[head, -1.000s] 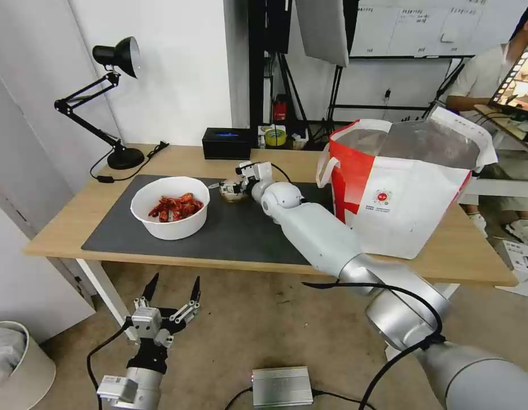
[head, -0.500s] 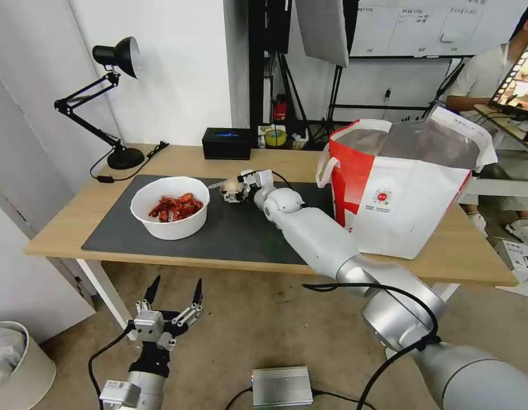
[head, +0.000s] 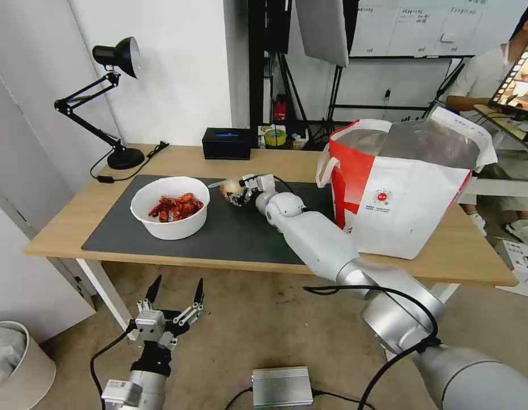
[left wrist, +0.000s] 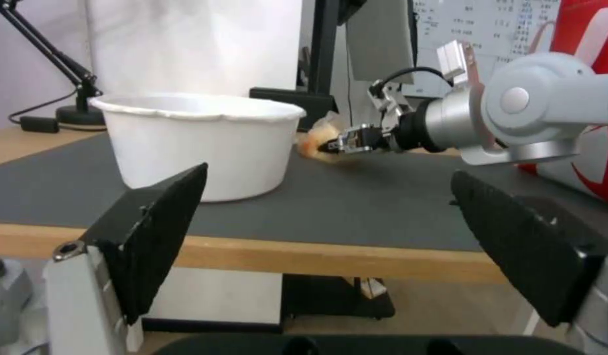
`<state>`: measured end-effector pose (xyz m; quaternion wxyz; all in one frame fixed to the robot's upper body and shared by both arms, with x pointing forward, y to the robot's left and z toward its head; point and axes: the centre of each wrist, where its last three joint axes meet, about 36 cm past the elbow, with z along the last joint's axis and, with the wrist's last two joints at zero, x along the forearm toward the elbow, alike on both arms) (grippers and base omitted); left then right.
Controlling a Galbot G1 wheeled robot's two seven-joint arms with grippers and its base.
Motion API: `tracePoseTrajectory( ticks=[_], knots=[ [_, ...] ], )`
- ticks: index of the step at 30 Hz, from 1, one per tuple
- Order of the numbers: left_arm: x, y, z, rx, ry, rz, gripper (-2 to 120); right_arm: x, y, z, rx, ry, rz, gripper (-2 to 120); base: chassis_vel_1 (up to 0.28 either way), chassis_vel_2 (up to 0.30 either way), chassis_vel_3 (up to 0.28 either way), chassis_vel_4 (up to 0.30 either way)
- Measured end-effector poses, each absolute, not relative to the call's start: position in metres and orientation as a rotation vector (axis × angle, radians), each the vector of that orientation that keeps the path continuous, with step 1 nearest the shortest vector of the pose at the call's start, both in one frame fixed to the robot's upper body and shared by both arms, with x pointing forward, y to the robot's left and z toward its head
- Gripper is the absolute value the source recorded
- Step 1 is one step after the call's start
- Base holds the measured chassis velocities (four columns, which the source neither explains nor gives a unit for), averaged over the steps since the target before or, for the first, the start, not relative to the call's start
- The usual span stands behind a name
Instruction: Pick up the trash from the table and place it into the takeout bag.
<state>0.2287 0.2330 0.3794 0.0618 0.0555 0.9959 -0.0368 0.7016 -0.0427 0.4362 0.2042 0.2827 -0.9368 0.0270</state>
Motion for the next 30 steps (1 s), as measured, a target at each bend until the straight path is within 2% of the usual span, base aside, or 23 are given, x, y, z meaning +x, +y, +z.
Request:
tracePoseTrajectory(
  ticks=[5,7,9,12,23,30],
  knots=[
    [0.228,0.235,0.379,0.164,3.012,-0.104,100,0.693,-0.045,0.438,0.753,-2.642,0.063,21,0.0,0.0,0.0,0.0],
    [0.228,0.236,0.38,0.164,3.012,-0.104,100,0.689,-0.047,0.441,0.746,-2.662,0.07,17,0.0,0.0,0.0,0.0],
    [0.227,0.235,0.383,0.165,3.006,-0.108,100,0.673,-0.059,0.447,0.735,-2.714,0.103,7,0.0,0.0,0.0,0.0],
    [0.224,0.234,0.387,0.162,3.002,-0.118,100,0.648,-0.076,0.45,0.712,-2.759,0.107,2,0.0,0.0,0.0,0.0],
    [0.221,0.232,0.39,0.168,3.0,-0.116,100,0.551,-0.135,0.442,0.685,-2.952,0.146,2,0.0,0.0,0.0,0.0],
    [0.22,0.226,0.387,0.178,3.006,-0.12,100,0.512,-0.162,0.442,0.628,-3.181,0.236,2,0.0,0.0,0.0,0.0]
  ],
)
